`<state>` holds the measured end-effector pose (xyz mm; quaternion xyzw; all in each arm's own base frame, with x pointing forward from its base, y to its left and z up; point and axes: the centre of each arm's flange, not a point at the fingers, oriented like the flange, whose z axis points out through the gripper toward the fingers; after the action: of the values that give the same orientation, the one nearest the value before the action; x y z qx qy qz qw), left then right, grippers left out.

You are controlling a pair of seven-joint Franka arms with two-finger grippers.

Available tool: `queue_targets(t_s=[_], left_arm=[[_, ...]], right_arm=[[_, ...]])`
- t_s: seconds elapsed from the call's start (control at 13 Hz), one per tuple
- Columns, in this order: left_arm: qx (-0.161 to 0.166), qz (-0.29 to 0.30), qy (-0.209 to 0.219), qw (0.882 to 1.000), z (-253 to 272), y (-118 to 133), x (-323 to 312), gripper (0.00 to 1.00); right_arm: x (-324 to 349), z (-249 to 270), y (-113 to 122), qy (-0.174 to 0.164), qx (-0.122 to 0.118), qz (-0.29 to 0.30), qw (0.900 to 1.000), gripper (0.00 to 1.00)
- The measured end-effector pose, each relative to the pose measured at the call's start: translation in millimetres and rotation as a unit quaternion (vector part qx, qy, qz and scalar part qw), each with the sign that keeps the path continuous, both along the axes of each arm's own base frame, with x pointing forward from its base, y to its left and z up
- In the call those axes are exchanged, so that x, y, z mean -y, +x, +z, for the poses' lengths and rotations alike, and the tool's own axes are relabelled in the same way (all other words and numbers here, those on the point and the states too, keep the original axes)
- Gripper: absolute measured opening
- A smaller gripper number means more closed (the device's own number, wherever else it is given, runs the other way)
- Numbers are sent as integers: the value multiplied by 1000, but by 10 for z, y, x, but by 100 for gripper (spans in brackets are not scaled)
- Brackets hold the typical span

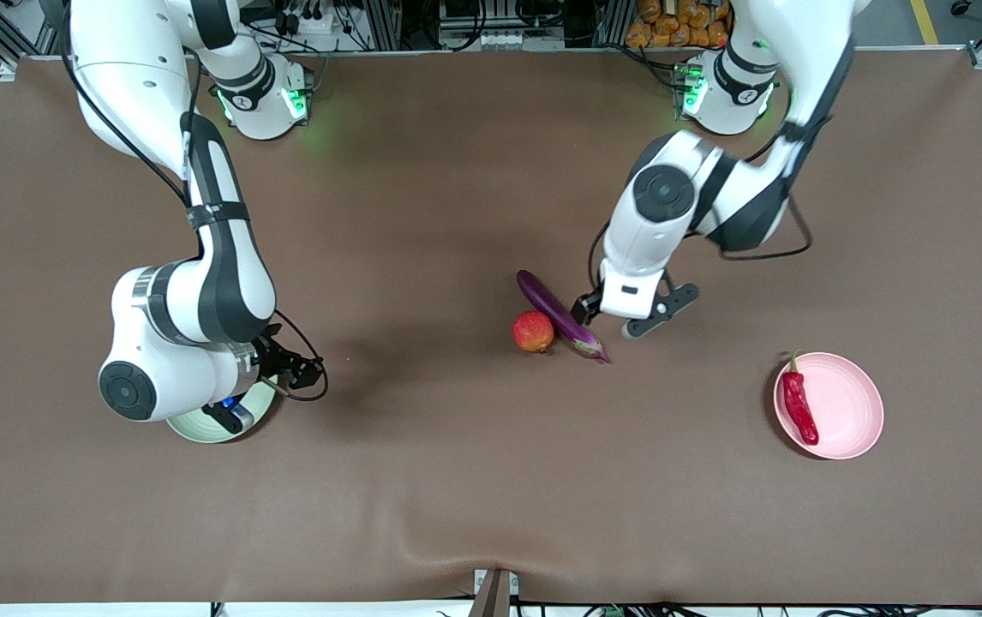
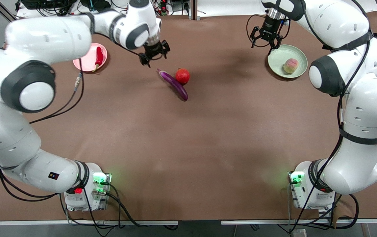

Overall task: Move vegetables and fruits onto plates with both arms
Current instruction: 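Reach the left gripper to the purple eggplant and grasp it, then carry the eggplant to the pink plate while the right gripper reaches the pomegranate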

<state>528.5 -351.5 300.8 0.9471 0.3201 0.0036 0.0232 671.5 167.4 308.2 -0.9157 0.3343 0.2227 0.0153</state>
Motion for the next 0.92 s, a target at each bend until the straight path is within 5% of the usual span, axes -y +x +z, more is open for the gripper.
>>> queue_targets(t_s=[0.31,0.84,0.92], left_arm=[[-12,76,-17,997,-568,28,59,100],[-13,111,-23,993,-987,54,31,100],[-15,111,-23,993,-1043,44,38,92]], right_arm=[[-12,-2,-3,-1,-2,-8,1000,100],[-397,4,-80,-10,-8,-45,999,100],[-460,6,-90,-13,-6,-49,999,100]])
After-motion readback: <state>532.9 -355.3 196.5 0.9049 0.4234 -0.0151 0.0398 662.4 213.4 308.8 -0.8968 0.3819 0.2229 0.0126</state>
